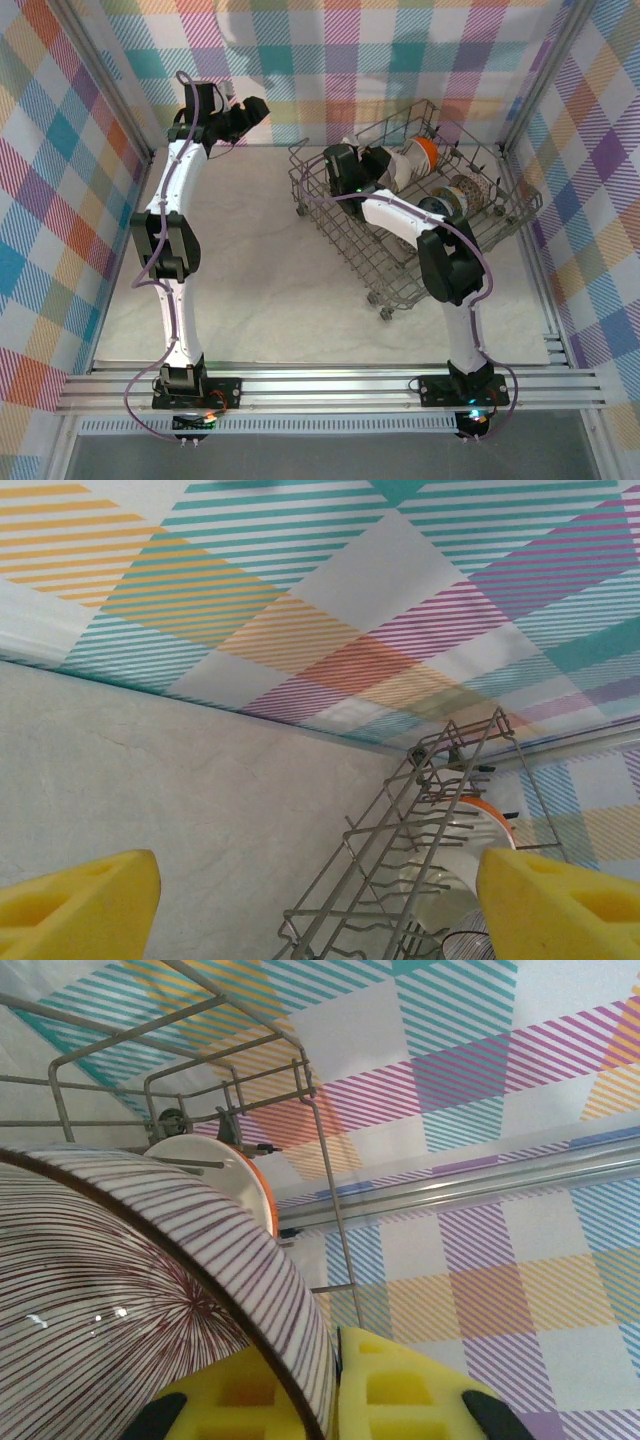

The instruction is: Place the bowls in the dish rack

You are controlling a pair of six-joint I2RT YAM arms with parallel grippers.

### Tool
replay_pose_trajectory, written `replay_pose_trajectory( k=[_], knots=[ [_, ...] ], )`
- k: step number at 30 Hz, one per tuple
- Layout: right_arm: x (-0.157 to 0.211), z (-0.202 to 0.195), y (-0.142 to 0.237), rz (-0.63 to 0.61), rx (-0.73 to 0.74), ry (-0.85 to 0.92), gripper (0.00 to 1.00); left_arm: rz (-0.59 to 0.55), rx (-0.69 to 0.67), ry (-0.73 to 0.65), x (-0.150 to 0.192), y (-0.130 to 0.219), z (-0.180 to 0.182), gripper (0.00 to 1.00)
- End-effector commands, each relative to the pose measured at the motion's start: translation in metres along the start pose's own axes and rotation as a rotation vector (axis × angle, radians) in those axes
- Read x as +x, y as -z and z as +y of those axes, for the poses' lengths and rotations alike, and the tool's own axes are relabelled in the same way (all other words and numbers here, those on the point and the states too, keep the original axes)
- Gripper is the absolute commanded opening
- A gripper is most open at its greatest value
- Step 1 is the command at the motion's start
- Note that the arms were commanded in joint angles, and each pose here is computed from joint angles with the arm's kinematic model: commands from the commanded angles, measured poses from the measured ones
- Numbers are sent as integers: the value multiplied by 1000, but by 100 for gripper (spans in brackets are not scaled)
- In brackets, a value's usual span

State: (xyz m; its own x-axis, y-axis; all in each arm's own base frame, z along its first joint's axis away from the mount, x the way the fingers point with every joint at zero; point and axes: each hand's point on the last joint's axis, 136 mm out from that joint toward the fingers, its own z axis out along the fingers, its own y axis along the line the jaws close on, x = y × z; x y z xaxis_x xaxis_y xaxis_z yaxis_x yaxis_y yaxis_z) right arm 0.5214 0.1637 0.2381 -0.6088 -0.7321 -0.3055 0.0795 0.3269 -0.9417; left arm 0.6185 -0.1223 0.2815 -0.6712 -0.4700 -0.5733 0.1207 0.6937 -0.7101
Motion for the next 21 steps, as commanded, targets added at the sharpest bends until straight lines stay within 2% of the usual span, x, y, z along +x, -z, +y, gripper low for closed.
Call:
replay_pose_trajectory(
  k=[1, 21],
  knots=[
    [-1, -22, 3, 5, 44, -58, 0, -31, 54, -38, -9, 16, -29, 82],
    [23, 3, 3, 71, -34, -35, 0, -28, 55, -38, -8, 16, -30, 82]
  ],
)
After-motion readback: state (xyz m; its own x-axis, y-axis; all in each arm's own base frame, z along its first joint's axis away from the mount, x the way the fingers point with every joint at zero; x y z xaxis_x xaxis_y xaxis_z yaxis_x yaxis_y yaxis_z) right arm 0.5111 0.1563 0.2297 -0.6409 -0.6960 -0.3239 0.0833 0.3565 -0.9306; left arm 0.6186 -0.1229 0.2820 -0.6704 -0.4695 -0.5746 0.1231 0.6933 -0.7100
